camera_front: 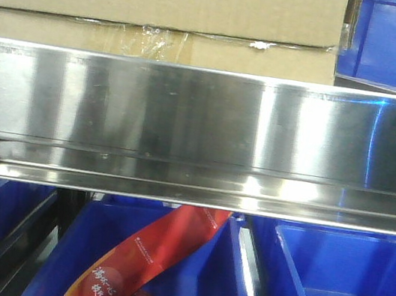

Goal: Grab carton from right shelf to conveyor

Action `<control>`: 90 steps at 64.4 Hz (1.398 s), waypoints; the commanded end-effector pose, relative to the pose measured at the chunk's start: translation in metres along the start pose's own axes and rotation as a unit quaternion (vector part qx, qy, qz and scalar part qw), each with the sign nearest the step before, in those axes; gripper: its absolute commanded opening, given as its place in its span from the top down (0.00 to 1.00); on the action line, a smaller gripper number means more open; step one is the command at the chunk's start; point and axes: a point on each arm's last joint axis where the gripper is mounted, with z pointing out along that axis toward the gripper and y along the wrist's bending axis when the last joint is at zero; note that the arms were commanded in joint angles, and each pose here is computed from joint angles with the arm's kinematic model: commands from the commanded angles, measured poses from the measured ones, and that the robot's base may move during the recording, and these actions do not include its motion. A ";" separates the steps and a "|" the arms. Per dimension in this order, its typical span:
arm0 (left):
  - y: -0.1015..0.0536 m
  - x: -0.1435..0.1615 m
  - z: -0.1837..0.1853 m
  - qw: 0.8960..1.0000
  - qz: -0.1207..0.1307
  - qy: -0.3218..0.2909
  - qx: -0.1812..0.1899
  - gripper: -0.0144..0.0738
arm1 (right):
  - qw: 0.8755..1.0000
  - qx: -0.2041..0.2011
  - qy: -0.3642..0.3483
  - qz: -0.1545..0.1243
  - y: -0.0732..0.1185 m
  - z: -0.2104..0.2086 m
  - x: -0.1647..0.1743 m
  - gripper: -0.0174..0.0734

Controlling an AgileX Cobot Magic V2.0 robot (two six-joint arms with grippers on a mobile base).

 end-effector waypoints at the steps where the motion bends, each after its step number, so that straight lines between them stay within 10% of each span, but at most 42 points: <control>1: 0.000 -0.002 0.000 1.000 -0.001 -0.008 -0.001 0.82 | 1.000 0.000 -0.011 -0.007 0.000 0.000 -0.002 0.88; 68: 0.001 -0.018 -0.002 0.998 -0.034 -0.059 -0.003 0.82 | 0.995 0.005 -0.103 0.015 -0.001 -0.004 -0.025 0.88; 76: 0.000 -0.052 -0.009 0.999 0.001 -0.053 0.000 0.79 | 0.995 -0.007 -0.093 0.014 0.003 -0.015 -0.063 0.88; 90: 0.002 -0.116 -0.012 0.997 0.030 -0.067 -0.005 0.47 | 0.994 -0.018 -0.105 0.012 0.006 -0.029 -0.127 0.53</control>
